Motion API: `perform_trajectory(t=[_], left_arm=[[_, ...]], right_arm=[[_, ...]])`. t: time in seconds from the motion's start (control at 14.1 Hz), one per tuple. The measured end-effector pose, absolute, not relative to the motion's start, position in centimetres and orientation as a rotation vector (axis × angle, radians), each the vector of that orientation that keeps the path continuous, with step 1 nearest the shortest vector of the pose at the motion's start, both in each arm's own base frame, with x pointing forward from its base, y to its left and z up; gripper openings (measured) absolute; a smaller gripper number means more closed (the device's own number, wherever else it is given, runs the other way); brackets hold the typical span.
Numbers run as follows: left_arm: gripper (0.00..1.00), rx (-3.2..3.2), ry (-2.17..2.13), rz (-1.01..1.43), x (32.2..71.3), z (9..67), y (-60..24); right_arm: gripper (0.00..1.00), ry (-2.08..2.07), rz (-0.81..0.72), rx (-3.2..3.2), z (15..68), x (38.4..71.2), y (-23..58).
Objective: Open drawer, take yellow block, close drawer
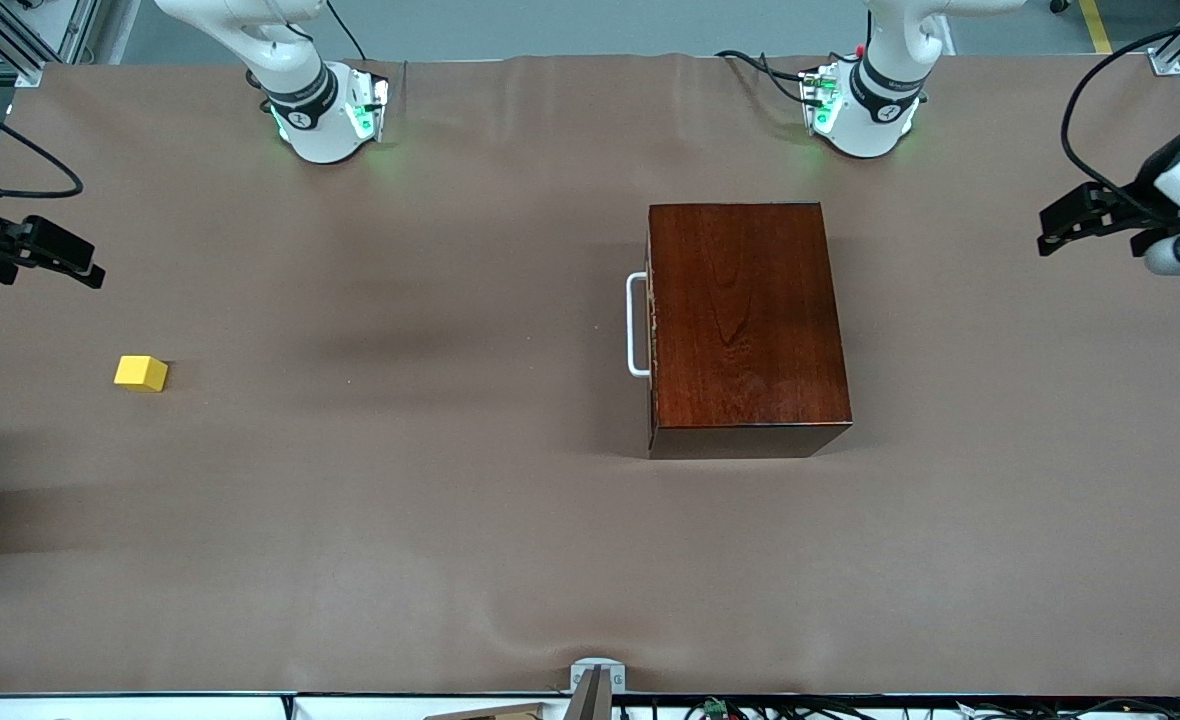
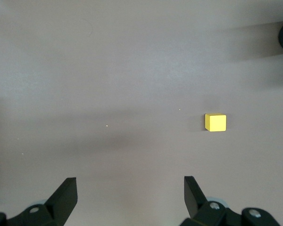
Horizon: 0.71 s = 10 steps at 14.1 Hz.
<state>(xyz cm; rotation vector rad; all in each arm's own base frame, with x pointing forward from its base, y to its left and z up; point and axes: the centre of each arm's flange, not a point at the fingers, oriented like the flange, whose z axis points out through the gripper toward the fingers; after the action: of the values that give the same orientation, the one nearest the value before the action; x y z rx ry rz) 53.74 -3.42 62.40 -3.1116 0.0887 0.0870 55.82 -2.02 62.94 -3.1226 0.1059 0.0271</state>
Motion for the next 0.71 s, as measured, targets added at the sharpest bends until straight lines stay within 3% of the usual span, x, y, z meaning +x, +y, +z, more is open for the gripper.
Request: perform_trajectory(t=[0.71], left_arm=[[1.0,-3.104,0.126,0.147,53.1,62.6,-4.7]], right_arm=[[1.0,0.09,0.027,-3.123,62.9,55.8,-1.5]])
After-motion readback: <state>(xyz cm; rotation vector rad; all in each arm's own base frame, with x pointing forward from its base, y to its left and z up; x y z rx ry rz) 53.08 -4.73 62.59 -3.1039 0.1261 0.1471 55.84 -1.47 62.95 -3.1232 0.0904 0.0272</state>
